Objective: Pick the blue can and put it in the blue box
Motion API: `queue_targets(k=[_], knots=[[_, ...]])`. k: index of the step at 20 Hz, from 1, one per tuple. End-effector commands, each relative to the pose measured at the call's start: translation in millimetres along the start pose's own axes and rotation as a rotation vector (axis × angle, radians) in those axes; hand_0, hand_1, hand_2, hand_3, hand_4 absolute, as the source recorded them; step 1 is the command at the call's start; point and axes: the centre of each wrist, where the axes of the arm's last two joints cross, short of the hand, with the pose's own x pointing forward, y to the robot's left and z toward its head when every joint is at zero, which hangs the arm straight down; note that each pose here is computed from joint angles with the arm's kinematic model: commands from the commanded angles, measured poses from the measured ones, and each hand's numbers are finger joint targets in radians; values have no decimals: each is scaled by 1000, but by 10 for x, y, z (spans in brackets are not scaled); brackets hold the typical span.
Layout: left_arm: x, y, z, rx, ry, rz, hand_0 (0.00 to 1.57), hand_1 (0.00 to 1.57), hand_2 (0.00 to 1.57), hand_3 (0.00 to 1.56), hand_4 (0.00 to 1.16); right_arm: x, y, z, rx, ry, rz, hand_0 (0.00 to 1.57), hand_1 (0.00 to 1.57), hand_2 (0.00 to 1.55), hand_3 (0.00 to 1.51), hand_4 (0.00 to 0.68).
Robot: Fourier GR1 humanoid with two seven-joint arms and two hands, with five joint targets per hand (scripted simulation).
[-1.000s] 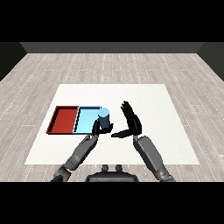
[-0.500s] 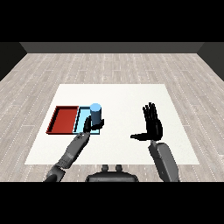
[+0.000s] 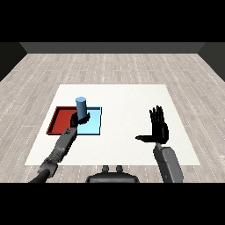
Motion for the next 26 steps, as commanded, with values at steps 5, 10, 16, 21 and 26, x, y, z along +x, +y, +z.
queue_targets(k=[5,10,16,21,26], knots=[[-1,316,-306,76,224,-161,1571,1571,1571,1444,1033,-174,-61,-92,-49,34,16,0,0,0,0,0],[-180,125,-207,51,328,-256,1571,1571,1502,1378,987,-293,-146,-58,-58,55,3,0,0,0,0,0],[-442,-135,36,-41,436,-303,1482,1482,1409,881,869,-487,-263,-68,-94,65,-17,0,0,0,0,0],[-551,-39,96,-53,548,-225,1571,1571,1480,0,699,-301,-288,-138,-75,30,-17,0,0,0,0,0],[-584,-177,161,-97,560,-327,0,0,0,0,588,-326,-303,-152,-73,38,-29,0,0,0,0,0]])
